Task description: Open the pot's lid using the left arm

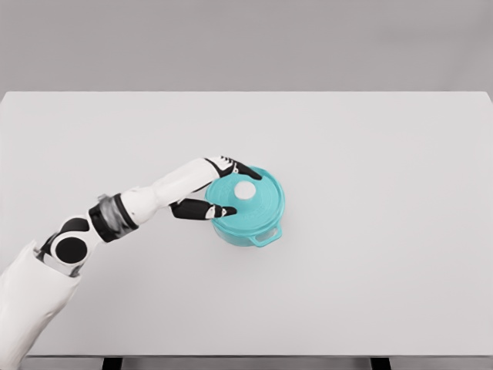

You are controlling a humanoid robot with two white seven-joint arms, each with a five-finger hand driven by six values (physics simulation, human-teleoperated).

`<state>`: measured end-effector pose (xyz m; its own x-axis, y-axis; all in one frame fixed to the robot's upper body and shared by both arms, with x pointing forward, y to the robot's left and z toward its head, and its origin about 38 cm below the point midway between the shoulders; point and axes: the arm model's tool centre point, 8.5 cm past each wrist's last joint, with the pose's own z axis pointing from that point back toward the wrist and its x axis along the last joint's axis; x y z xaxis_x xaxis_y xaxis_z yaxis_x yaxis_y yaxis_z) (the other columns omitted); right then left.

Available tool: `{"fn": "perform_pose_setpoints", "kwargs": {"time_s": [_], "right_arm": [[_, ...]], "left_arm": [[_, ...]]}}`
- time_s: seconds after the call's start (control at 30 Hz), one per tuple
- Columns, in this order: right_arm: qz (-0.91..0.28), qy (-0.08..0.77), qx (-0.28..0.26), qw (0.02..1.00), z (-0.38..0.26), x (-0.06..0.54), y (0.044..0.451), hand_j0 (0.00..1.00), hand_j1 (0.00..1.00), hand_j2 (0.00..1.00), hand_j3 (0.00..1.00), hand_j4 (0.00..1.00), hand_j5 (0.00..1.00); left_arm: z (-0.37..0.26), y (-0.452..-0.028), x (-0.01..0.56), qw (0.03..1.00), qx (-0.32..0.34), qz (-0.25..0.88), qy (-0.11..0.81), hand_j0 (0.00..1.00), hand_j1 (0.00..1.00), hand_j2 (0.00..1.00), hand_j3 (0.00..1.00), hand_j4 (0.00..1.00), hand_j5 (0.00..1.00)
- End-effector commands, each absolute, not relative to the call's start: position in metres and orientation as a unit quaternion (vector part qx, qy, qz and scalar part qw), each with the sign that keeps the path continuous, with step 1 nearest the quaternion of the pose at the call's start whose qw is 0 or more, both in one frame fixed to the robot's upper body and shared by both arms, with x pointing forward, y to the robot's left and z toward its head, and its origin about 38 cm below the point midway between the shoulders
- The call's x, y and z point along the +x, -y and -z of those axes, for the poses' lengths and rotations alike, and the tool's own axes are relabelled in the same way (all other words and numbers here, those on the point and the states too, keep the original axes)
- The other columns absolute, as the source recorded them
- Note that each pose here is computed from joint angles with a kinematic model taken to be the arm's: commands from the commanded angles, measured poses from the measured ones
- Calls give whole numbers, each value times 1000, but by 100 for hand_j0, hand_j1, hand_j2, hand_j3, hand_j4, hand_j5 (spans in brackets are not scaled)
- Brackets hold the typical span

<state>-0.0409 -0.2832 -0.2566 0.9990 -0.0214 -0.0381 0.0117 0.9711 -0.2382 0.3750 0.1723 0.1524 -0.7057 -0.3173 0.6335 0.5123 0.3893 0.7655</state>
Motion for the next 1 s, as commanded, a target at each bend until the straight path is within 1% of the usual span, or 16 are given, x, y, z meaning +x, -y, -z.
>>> {"fn": "perform_pose_setpoints", "kwargs": {"time_s": [0.0,0.4,0.5,0.67,0.97], "right_arm": [[9,-20,-120,993,257,-41,283,100,100,100,100,100,100],[9,-20,-120,993,257,-41,283,100,100,100,100,100,100],[9,-20,-120,993,257,-41,283,100,100,100,100,100,100],[9,-20,-120,993,257,-41,283,100,100,100,100,100,100],[9,-20,-120,993,257,-41,283,100,100,100,100,100,100]], "left_arm": [[-149,-169,376,381,-69,546,743,71,71,71,71,71,71],[-155,-168,381,382,-66,541,746,72,72,72,72,72,72],[-155,-168,383,402,-81,521,748,73,73,73,73,73,73],[-155,-169,386,418,-84,513,745,73,73,73,73,73,73],[-146,-165,380,423,-95,514,740,73,73,73,73,73,73]]}}
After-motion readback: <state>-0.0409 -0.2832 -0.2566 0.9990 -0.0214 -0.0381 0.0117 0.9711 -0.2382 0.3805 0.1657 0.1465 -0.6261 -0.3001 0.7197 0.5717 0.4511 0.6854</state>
